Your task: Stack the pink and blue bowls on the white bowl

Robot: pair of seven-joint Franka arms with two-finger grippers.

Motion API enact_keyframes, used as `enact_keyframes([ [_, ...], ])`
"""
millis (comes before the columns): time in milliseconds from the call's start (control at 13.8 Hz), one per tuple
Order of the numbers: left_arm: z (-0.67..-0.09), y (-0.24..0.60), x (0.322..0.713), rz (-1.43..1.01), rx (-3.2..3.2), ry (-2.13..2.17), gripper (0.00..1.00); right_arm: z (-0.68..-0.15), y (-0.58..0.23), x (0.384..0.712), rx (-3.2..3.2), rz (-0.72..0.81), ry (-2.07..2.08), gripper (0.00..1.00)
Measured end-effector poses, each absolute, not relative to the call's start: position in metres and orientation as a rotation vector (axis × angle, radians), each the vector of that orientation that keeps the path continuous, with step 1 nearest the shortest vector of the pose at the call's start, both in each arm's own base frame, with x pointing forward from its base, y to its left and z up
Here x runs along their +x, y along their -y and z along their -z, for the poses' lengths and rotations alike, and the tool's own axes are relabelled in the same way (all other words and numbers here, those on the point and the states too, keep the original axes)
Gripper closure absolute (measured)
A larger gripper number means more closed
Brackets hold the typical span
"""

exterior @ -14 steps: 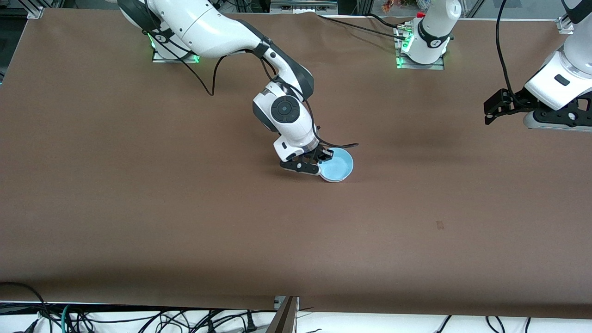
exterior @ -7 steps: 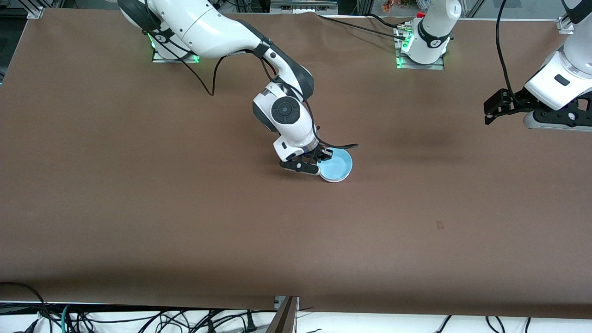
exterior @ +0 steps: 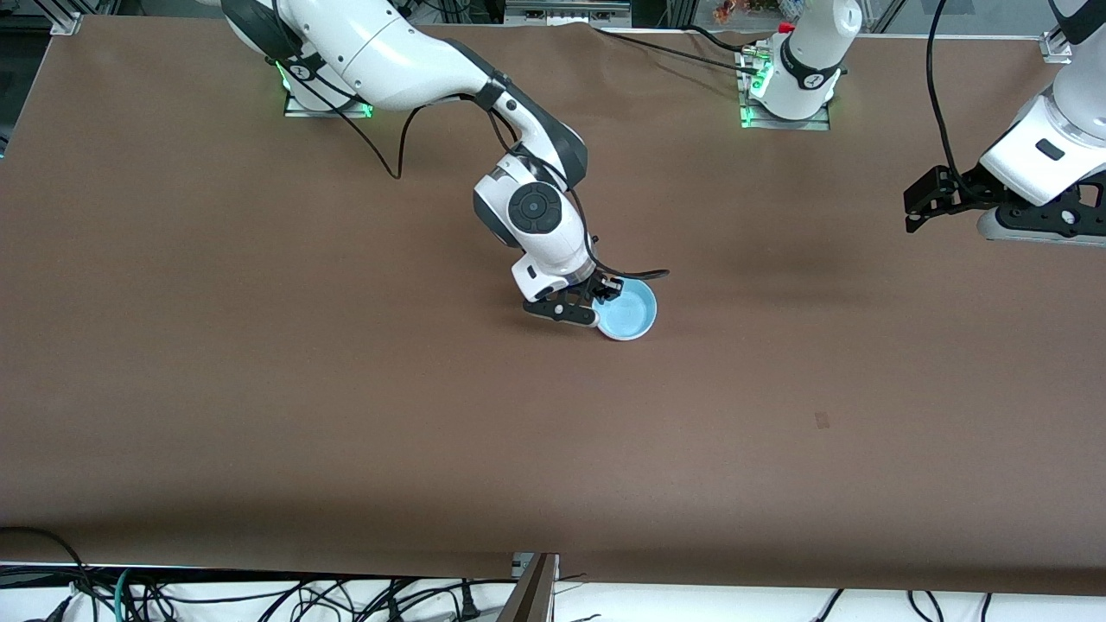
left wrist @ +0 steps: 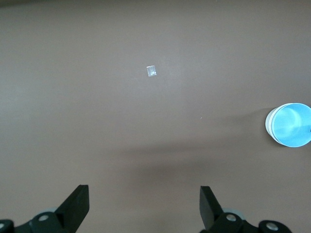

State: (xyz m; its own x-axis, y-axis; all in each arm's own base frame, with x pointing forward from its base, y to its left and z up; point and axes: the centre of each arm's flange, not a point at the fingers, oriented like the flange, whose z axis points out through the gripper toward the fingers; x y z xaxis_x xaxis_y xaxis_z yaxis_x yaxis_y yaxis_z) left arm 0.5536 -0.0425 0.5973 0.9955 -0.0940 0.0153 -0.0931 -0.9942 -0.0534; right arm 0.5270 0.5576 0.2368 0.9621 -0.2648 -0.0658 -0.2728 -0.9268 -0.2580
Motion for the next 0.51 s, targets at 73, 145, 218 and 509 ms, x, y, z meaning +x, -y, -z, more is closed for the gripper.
enact_keyframes([
  [73,-0.597,0.042,0.554,0.027,-3.085,-0.145,0.0,-0.237,-0.557,0.527,-2.851,-0.049,-0.397,0.51],
  [145,-0.597,0.042,0.554,0.027,-3.085,-0.145,0.0,-0.241,-0.557,0.529,-2.863,-0.063,-0.398,0.41],
  [218,-0.597,0.042,0.554,0.027,-3.085,-0.145,0.0,-0.251,-0.556,0.533,-2.882,-0.084,-0.4,0.3],
  [509,-0.597,0.042,0.554,0.027,-3.085,-0.145,0.0,-0.325,-0.521,0.574,-2.963,-0.131,-0.267,0.0],
])
